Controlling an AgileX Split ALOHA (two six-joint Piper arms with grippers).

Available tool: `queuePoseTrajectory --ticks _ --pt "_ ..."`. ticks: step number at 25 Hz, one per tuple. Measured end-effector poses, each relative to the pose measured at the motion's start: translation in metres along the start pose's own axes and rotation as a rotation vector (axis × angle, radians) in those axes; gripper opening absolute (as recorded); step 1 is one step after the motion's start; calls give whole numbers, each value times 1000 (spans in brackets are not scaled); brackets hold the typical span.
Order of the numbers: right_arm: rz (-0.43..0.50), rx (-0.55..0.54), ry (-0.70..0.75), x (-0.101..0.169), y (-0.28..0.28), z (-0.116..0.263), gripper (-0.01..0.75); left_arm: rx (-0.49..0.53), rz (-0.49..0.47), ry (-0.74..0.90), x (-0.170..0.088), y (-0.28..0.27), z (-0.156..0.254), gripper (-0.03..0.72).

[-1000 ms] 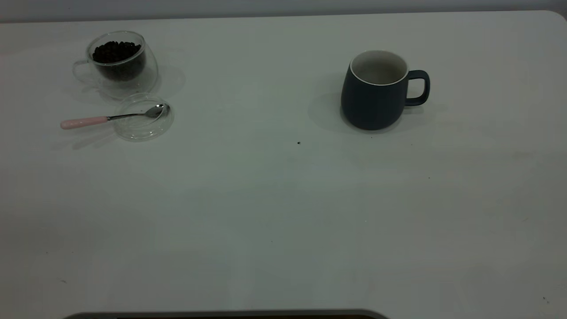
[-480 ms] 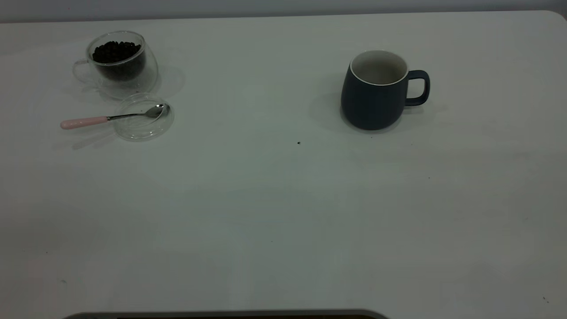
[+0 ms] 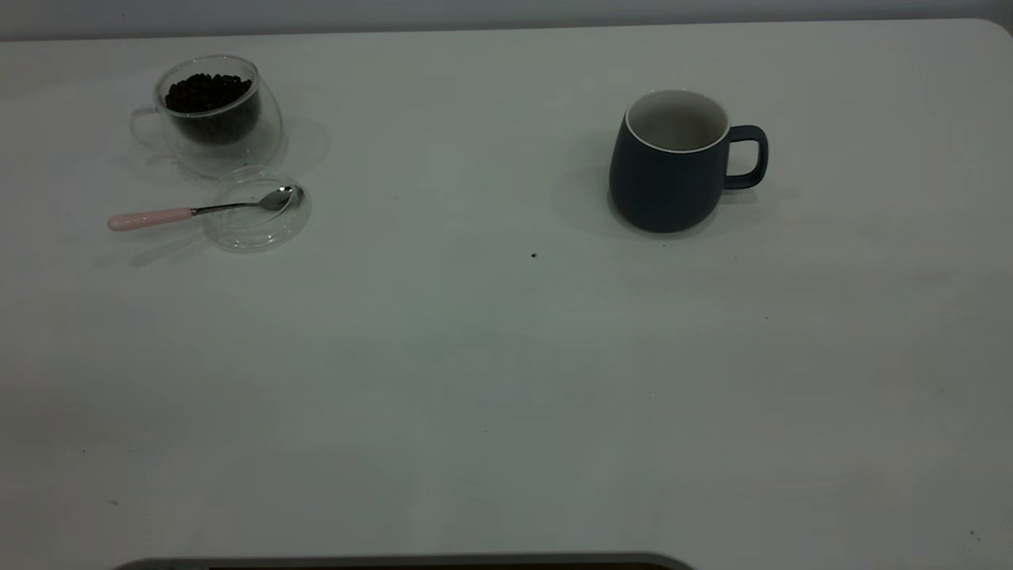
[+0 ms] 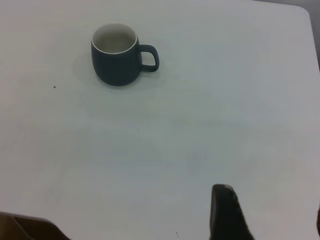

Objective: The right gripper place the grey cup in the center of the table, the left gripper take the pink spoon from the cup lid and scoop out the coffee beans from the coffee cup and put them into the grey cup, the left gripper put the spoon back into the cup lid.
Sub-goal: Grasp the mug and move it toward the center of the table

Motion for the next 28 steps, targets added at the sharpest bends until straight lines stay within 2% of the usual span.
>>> queuePoseTrajectory --ticks 15,22,24,28 --pt "-6 0 3 1 0 0 460 0 0 -2 0 0 0 582" --pt "-84 11 42 13 1 -2 465 0 0 -2 0 0 0 582" --pt "-127 47 70 20 7 -6 495 0 0 -2 0 0 0 582" --pt "-163 86 52 27 27 -33 626 0 0 -2 0 0 0 582"
Point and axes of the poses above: a point on each arm's last joint axis where the gripper is mounted, y pointing out along that axis toward the gripper, x along the wrist's bending axis when the last joint is at zero, z = x × y, the point moved 6 cm from there along y, pointing out along that axis toward the gripper, and after that the axes turned 4 degrees about y, right-handed, at the moved point
